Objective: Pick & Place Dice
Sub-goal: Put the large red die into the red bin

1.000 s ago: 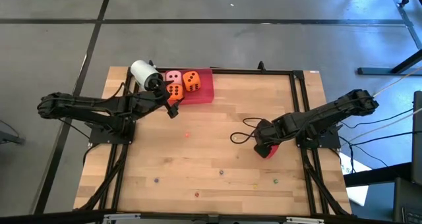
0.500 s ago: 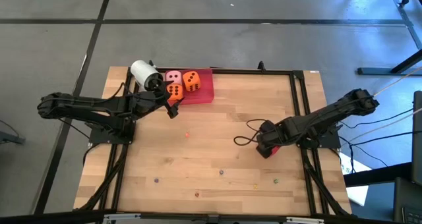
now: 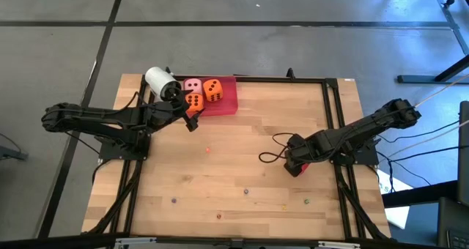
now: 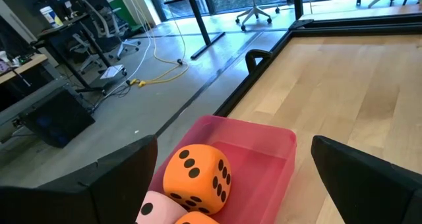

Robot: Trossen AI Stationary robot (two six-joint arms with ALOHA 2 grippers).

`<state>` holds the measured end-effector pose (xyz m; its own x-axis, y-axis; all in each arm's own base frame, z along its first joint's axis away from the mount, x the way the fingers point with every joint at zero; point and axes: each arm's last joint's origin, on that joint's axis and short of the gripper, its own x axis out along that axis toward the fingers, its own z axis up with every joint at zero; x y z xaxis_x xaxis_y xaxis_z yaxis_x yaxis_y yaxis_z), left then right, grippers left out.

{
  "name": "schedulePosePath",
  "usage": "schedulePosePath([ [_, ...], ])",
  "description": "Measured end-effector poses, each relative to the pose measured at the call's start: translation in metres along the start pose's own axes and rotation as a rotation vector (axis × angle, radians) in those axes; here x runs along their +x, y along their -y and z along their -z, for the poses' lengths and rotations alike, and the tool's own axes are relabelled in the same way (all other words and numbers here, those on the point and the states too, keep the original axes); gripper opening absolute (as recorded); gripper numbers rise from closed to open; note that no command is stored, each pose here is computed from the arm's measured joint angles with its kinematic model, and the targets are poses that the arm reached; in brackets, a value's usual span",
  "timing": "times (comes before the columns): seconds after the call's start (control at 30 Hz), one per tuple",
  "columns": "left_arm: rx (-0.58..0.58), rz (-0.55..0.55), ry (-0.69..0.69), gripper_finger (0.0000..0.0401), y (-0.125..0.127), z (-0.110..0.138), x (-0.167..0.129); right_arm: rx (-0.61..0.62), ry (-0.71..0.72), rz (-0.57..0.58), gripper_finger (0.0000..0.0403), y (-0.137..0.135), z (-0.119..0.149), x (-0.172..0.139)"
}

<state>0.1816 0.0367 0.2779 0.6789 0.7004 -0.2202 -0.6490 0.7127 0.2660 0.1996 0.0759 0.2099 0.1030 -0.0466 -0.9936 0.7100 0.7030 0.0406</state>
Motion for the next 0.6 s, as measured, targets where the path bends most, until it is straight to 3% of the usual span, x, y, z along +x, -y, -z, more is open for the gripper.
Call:
schedulePosePath([
  [0.37,0.0,0.0,0.0,0.0396,0.0,0.0,0.0,-0.016,0.017,-0.088,0.04,-0.013,-0.007,-0.022],
  [0.6,0.001,0.0,-0.001,0.0396,0.0,0.0,0.0,-0.108,-0.026,0.005,0.04,-0.004,-0.003,-0.021],
])
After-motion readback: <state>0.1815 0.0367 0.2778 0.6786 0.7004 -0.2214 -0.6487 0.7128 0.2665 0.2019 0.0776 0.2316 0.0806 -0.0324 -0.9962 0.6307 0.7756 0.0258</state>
